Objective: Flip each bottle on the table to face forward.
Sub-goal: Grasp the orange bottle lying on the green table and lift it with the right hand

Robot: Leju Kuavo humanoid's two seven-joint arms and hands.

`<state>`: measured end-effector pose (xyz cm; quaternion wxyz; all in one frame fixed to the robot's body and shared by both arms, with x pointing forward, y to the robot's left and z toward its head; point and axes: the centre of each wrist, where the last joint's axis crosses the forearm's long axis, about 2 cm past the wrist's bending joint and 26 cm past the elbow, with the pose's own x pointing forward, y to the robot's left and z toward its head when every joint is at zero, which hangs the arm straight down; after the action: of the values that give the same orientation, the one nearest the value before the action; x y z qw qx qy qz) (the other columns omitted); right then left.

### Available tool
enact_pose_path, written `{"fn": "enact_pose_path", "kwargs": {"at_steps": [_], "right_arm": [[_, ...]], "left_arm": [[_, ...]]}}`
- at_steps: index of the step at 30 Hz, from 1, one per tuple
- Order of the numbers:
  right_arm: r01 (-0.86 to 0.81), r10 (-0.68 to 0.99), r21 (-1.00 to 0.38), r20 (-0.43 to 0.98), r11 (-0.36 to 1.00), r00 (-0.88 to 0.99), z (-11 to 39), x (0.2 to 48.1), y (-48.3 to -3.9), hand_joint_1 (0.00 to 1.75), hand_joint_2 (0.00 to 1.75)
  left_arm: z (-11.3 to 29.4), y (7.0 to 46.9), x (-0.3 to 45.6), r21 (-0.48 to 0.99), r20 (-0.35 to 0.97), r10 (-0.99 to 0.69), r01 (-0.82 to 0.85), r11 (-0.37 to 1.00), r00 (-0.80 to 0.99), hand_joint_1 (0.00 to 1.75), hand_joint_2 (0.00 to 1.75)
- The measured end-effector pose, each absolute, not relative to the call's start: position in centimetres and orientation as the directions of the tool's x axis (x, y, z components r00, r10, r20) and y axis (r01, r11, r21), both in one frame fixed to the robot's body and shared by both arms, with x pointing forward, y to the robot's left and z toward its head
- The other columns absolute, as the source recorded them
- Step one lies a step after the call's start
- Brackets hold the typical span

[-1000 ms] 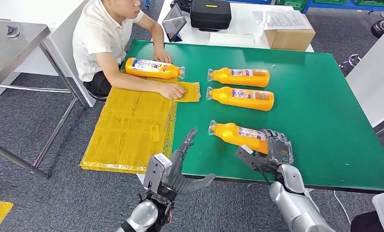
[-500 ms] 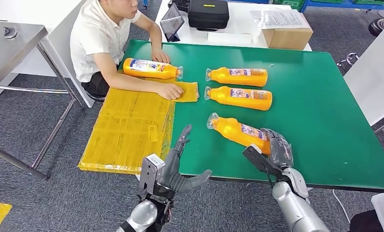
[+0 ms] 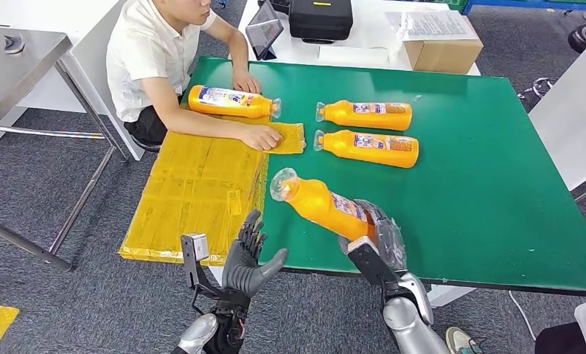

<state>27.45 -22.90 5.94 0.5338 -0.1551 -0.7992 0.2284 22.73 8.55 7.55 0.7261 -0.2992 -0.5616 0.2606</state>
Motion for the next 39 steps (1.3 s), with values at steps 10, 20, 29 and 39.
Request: {"fn": "enact_pose_path", "kwargs": {"at_steps": [10, 20, 29, 39], "right_arm": [[-0.083, 0.415, -0.492, 0.803, 0.867, -0.429, 6.4, 27.1, -20.3, 1.75, 1.75], [-0.292, 0.366, -0.52, 0.816, 0.803, -0.448, 5.4, 26.2, -15.9, 1.75, 1.75], [-0.338, 0.395, -0.574, 0.789, 0.745, -0.47, 5.3, 25.6, -14.3, 1.75, 1.75], [-0.326, 0.414, -0.6, 0.769, 0.731, -0.487, 5.5, 25.7, -14.0, 1.75, 1.75]], "left_arm": [[7.5, 8.6, 22.8, -0.767, 0.618, 0.743, -0.009, 0.642, 0.257, 0.0, 1.75], [9.0, 8.4, 23.4, -0.734, 0.677, 0.724, 0.172, 0.657, 0.128, 0.0, 1.75], [9.4, 8.9, 24.2, -0.686, 0.723, 0.688, 0.181, 0.705, 0.064, 0.0, 1.75], [9.6, 8.7, 25.4, -0.584, 0.808, 0.588, 0.175, 0.793, 0.032, 1.47, 1.75]]}}
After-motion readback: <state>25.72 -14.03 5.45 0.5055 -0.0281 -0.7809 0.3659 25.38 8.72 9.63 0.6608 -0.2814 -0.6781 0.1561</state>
